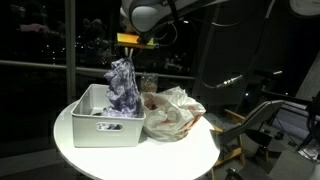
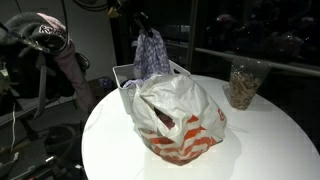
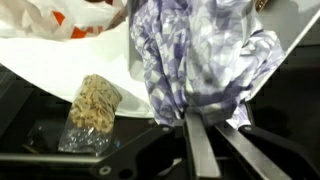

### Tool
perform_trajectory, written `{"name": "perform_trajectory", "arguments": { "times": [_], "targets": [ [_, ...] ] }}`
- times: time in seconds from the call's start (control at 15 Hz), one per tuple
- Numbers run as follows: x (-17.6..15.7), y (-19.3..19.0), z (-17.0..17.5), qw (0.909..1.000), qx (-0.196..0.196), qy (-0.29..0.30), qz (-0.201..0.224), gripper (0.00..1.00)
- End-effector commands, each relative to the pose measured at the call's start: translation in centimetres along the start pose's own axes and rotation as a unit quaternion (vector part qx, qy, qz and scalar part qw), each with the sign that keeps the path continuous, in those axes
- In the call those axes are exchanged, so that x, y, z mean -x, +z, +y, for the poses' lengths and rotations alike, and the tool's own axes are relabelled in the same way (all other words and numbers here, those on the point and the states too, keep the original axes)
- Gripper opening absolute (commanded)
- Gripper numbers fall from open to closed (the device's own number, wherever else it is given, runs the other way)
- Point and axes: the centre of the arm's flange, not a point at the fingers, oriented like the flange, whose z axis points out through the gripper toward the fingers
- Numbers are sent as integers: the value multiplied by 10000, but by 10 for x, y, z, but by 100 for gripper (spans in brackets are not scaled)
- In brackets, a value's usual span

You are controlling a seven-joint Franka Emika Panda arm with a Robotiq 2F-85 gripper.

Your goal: Remove everything from the plastic and put them in the box

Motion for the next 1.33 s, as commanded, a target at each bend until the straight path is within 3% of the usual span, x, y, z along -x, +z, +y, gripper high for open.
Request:
{"name": "perform_trajectory", "arguments": {
  "times": [0.0, 0.2, 0.4, 0.47, 0.6, 0.93, 1.13, 1.27],
  "targets": [
    [32, 64, 25, 9971, -305, -220, -664, 1],
    [67, 107, 23, 9899, -556, -438, -1226, 1],
    [94, 128, 12, 9821, -738, -651, -1603, 2],
    [99, 132, 11, 9800, -745, -689, -1714, 31],
    [101, 132, 13, 9779, -797, -674, -1813, 36],
    [78, 112, 49, 9734, -1080, -86, -2021, 74],
    [75, 110, 83, 9637, -1147, 302, -2393, 96],
    [80, 112, 105, 9569, -1193, 535, -2593, 100]
  ]
}}
